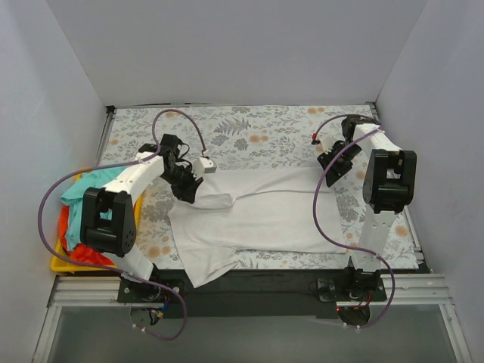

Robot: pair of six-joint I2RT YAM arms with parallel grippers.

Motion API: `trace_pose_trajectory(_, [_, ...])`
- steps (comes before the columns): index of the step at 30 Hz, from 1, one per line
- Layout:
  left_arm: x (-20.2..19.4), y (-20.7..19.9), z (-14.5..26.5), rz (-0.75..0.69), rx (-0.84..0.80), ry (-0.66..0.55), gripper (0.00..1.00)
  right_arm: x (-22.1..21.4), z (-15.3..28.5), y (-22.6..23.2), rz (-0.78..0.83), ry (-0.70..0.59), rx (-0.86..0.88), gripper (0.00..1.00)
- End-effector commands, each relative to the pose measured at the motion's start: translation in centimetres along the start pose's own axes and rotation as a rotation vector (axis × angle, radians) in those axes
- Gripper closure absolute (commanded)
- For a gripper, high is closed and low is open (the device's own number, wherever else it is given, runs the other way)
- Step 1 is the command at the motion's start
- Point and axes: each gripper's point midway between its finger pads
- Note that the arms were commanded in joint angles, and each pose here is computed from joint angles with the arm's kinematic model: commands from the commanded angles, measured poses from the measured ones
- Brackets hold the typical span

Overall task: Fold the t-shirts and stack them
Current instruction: Fold the tshirt

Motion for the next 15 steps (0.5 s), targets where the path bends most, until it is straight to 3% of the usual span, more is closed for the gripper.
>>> trace_pose_trajectory(1, [-1.0,-1.9,1.4,-0.197,-0.002,-0.004,1.00,-0.5,0.0,0.2,-0.001,0.020,0.003,0.52])
trace_pose_trajectory(3, [-2.1,-3.3,1.5,-0.285,0.009,-0.011,0.98,-0.7,0.0,0.1,0.003,0.027,-0.001,0.51])
trace_pose_trajectory(4, [-2.0,-3.3,1.6,-0.390,0.025,-0.032,0.91,-0.7,0.0,0.1,0.005,0.028,-0.004,0.51])
trace_pose_trajectory(5, [-2.4,-4.3,1.7,-0.444,0.043,-0.049,0.78,-0.8,0.0,0.1,0.005,0.032,-0.003,0.51])
trace_pose_trajectory(8, [-1.7,-5.0,2.5,-0.639,0.129,-0.110,0.67,-0.7,0.2,0.1,0.009,0.027,-0.007,0.52])
trace_pose_trajectory(10, [-1.3,-4.4,2.4,-0.660,0.193,-0.132,0.58,-0.6,0.3,0.1,0.010,0.023,-0.008,0.52])
trace_pose_trajectory(13, [0.5,-3.1,3.1,-0.542,0.220,-0.174,0.58,0.0,0.6,0.0,0.010,0.008,-0.011,0.52])
trace_pose_trajectory(15, [1.2,-1.1,2.3,-0.267,0.210,-0.175,0.60,0.5,0.9,-0.2,0.010,-0.005,-0.019,0.53])
Point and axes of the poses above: each gripper's point midway between its finger pads, its own z axis back along the fingers, its own y axis along the line the jaws close on, x = y × z, and after that the axes turned 9 degrees about -z, right-handed
